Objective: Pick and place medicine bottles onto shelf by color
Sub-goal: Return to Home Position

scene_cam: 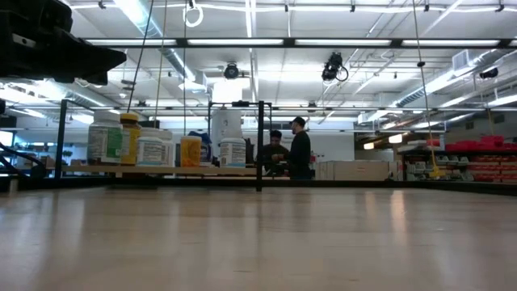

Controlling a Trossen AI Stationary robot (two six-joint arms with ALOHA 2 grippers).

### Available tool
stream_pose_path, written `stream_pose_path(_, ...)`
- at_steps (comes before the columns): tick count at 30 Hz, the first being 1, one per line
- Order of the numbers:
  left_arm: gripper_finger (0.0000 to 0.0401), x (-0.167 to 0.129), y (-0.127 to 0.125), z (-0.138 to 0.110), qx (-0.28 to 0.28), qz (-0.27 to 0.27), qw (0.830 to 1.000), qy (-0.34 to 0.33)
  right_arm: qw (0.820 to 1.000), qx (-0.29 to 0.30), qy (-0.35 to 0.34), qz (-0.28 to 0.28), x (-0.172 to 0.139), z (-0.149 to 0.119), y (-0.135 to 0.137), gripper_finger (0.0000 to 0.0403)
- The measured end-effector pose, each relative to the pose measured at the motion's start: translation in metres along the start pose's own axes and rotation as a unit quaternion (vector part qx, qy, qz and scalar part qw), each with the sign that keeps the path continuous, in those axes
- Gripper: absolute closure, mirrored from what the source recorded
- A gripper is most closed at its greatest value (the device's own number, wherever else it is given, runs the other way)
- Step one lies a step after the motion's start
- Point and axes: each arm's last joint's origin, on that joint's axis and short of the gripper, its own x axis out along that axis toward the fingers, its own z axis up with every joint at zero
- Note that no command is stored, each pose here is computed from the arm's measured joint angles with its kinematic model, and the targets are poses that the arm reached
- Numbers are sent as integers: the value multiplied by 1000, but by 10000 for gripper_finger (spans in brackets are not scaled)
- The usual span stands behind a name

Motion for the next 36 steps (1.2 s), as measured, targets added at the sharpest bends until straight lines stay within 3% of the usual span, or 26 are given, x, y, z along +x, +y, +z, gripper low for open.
stream_pose_path(5, 365, 0, 0, 0, 0, 0, 1000, 0, 994, 0, -108, 20, 30, 64, 12, 396)
stream_pose_path(10, 372, 0, 0, 0, 0, 0, 1000, 0, 974, 0, -221, 41, 47, 140, 26, 396)
stream_pose_path(15, 378, 0, 0, 0, 0, 0, 1000, 0, 941, 0, -332, 61, 44, 217, 40, 396)
stream_pose_path(22, 366, 0, 0, 0, 0, 0, 1000, 0, 883, 0, -462, 85, 16, 307, 57, 396)
stream_pose_path(29, 372, 0, 0, 0, 0, 0, 1000, 0, 826, 0, -554, 102, -22, 368, 68, 396)
stream_pose_path(36, 376, 0, 0, 0, 0, 0, 1000, 0, 785, 0, -609, 112, -52, 401, 74, 396)
